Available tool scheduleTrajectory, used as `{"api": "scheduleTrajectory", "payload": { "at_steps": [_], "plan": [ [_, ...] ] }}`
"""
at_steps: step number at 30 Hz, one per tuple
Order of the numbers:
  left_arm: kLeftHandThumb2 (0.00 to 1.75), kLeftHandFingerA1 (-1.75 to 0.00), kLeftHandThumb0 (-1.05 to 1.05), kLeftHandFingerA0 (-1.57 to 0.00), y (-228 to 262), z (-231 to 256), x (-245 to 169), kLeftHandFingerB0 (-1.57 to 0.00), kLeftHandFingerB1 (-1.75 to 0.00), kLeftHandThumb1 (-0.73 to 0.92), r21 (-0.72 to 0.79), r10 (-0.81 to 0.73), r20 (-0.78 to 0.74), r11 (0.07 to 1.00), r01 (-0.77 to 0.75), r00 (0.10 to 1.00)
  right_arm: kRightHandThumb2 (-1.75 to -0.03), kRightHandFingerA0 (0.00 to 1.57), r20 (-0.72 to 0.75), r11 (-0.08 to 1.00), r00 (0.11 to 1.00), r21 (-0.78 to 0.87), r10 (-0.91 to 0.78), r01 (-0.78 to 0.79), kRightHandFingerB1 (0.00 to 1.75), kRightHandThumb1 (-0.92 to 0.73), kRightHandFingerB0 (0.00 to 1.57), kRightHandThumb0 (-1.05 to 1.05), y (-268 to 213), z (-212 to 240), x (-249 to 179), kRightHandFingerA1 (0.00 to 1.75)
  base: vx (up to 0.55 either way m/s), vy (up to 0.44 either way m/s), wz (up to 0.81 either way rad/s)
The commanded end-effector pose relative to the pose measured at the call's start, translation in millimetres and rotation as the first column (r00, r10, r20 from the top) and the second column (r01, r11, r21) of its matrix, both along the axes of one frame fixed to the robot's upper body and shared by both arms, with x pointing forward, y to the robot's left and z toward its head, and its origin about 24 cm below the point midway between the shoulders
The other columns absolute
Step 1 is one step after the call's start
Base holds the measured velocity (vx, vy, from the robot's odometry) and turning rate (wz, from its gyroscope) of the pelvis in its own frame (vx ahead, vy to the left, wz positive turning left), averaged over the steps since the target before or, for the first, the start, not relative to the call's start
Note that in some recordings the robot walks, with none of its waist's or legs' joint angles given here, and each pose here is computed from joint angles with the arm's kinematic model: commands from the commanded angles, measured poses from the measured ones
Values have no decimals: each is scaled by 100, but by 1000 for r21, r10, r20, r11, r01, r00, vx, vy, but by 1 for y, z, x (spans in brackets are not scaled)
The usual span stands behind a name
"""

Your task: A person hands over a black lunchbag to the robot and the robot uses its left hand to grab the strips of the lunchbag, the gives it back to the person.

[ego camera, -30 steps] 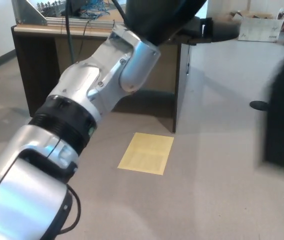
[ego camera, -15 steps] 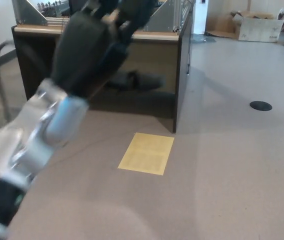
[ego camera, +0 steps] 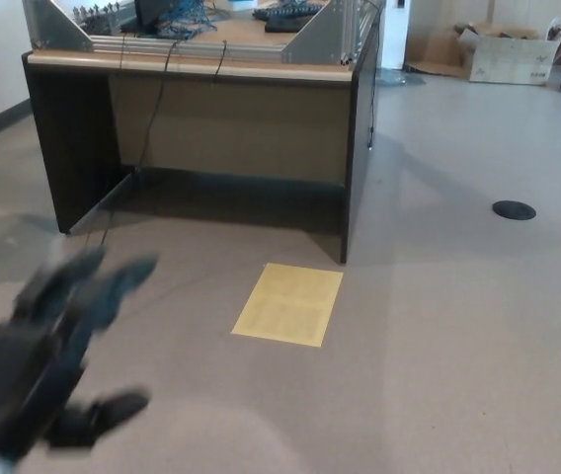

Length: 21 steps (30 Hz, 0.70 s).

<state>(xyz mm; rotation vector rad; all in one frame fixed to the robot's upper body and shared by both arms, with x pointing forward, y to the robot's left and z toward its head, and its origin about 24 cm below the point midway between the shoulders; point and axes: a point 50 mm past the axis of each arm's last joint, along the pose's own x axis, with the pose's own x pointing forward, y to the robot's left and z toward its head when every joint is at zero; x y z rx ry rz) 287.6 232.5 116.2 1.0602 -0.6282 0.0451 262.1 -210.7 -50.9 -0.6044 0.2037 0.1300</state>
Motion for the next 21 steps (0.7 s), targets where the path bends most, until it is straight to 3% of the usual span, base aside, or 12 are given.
{"api": "scheduleTrajectory", "payload": {
  "at_steps": [1, 2, 10, 21],
  "plan": [
    [95, -51, -30, -8, 71, -95, -88, -9, -49, 39, -159, 193, -340, 953, -259, 920, -63, 43, 0, 995, 995, 20, -99, 99, 35, -77, 30, -60, -25, -3, -14, 42, 0, 0, 0],
    [59, -29, -58, -22, 73, -99, -90, -27, -30, 63, -155, 199, -355, 951, -268, 914, -63, 43, 0, 995, 995, 23, -99, 99, 35, -76, 29, -61, -25, -3, -14, 41, 0, 0, 0],
    [59, -30, -62, -26, 88, -131, -106, -30, -31, 64, -89, 291, -473, 923, -373, 832, -63, 42, 6, 995, 996, 19, -94, 94, 35, -76, 30, -64, -24, -1, -11, 41, 0, 0, 0],
    [61, -31, -63, -26, 90, -139, -98, -27, -30, 69, -138, 249, -571, 911, -390, 782, -64, 42, 37, 994, 993, 19, -109, 108, 36, -80, 31, -71, -25, 3, -8, 43, 0, 0, 0]
  ]
}}
